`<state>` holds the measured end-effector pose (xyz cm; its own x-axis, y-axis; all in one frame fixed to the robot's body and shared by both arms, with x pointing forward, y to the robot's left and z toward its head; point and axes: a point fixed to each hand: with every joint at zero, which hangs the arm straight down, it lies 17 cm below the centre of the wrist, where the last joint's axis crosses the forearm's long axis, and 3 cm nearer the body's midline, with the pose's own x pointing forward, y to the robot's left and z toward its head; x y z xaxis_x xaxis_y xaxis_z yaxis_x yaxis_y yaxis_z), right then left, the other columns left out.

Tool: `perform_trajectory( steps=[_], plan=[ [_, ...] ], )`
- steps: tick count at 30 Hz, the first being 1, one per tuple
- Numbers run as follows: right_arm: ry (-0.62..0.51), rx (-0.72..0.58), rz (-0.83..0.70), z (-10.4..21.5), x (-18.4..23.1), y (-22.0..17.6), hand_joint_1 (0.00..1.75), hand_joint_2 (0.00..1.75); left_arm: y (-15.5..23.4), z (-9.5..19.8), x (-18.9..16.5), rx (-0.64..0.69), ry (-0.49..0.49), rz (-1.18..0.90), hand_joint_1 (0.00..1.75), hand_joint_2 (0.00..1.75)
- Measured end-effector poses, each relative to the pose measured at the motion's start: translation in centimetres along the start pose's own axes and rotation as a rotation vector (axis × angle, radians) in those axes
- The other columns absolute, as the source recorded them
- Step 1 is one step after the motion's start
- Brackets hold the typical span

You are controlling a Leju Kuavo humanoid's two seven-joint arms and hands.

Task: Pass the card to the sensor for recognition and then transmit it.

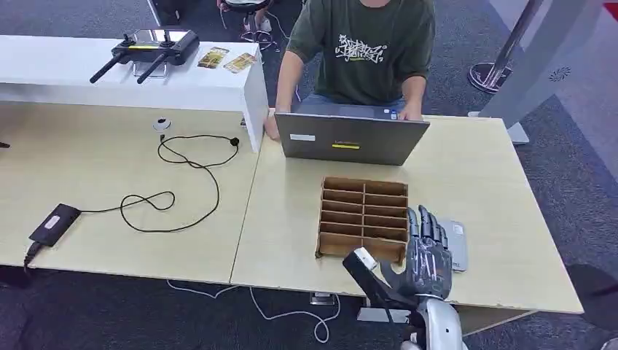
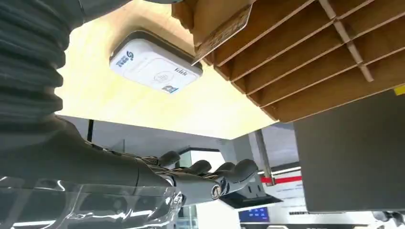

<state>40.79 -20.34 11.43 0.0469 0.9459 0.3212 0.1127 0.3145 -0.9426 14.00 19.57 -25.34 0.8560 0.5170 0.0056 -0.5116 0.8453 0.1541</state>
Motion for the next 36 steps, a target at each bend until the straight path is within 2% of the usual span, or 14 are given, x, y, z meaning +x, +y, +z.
perform_trajectory(
  steps=[10, 20, 36],
  plan=[
    [0.010, -0.011, -0.025, -0.2, -0.4, -0.3, 0.00, 1.75, -0.5, 0.3, 0.6, 0.000, -0.015, -0.035, 0.00, 0.00],
    [0.022, 0.011, -0.041, -0.6, -1.2, 1.1, 0.00, 1.75, -0.5, 0.4, 0.9, 0.005, -0.028, -0.066, 0.00, 0.00],
    [0.014, -0.008, 0.041, -1.9, -2.2, 2.1, 0.00, 1.75, -0.4, 0.4, 1.2, 0.011, -0.043, -0.087, 0.00, 0.00]
  ],
)
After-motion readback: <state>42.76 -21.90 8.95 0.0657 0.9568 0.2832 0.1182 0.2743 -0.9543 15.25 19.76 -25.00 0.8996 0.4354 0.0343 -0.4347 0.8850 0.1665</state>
